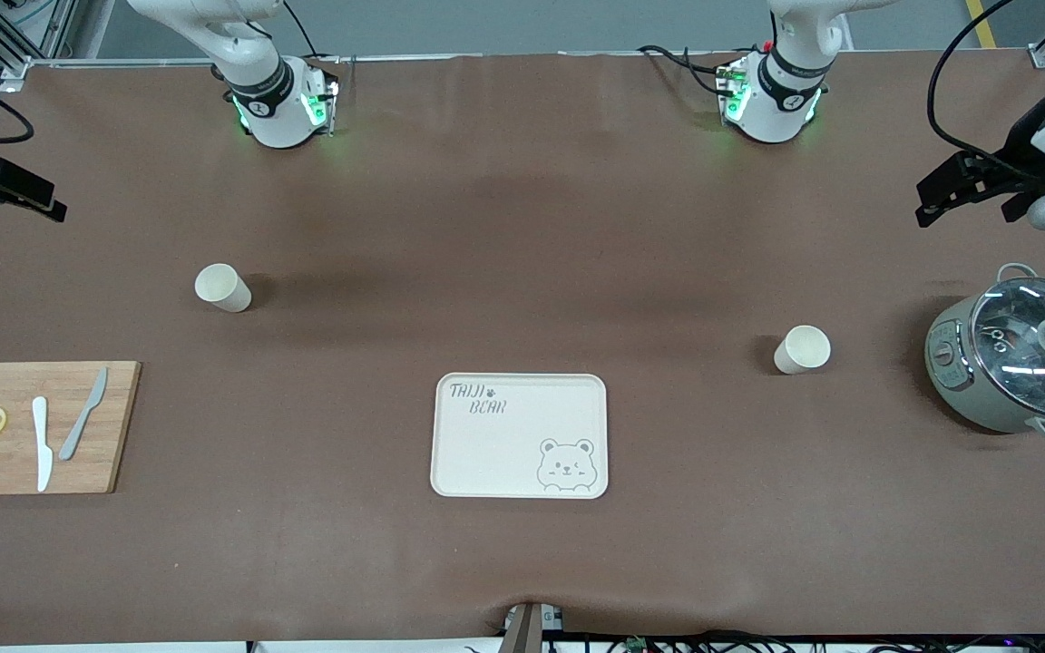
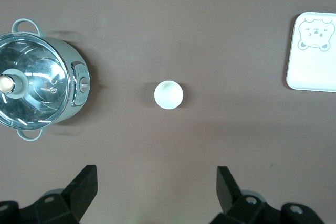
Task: Place white IKEA cup upright on tray with both arms
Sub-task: 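Move the left gripper down toward the white paper cup on its side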
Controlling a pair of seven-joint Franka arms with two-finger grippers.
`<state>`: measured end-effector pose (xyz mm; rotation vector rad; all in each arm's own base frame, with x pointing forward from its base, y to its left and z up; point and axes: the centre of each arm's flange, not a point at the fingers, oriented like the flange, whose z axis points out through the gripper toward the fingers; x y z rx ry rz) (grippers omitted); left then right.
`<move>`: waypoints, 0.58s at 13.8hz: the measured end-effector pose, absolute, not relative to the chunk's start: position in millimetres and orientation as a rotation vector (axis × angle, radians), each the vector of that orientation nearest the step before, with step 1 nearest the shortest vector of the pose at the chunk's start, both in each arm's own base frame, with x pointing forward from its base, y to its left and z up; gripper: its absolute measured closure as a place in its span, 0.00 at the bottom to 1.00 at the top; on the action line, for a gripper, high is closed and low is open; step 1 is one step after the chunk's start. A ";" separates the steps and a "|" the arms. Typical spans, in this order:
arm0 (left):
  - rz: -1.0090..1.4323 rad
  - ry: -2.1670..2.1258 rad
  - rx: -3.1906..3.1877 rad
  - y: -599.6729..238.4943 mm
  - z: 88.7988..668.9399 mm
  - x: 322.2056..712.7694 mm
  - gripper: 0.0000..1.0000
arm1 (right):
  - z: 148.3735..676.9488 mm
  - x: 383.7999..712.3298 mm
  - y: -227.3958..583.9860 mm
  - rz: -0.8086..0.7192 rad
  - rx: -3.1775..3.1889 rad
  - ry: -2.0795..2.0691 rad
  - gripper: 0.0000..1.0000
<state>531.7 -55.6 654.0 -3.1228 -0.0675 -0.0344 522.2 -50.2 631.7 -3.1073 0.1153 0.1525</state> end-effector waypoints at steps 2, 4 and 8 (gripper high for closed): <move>-0.034 -0.067 -3.123 -55.6 654.0 531.7 0.00 | 631.7 522.2 -50.3 0.153 -3.107 0.116 0.00; -0.034 -0.067 -3.123 -55.6 654.0 531.7 0.00 | 631.7 522.2 -50.3 0.153 -3.107 0.116 0.00; -0.034 -0.077 -3.123 -52.2 654.0 532.1 0.00 | 631.5 522.0 -51.6 0.153 -3.107 0.119 0.00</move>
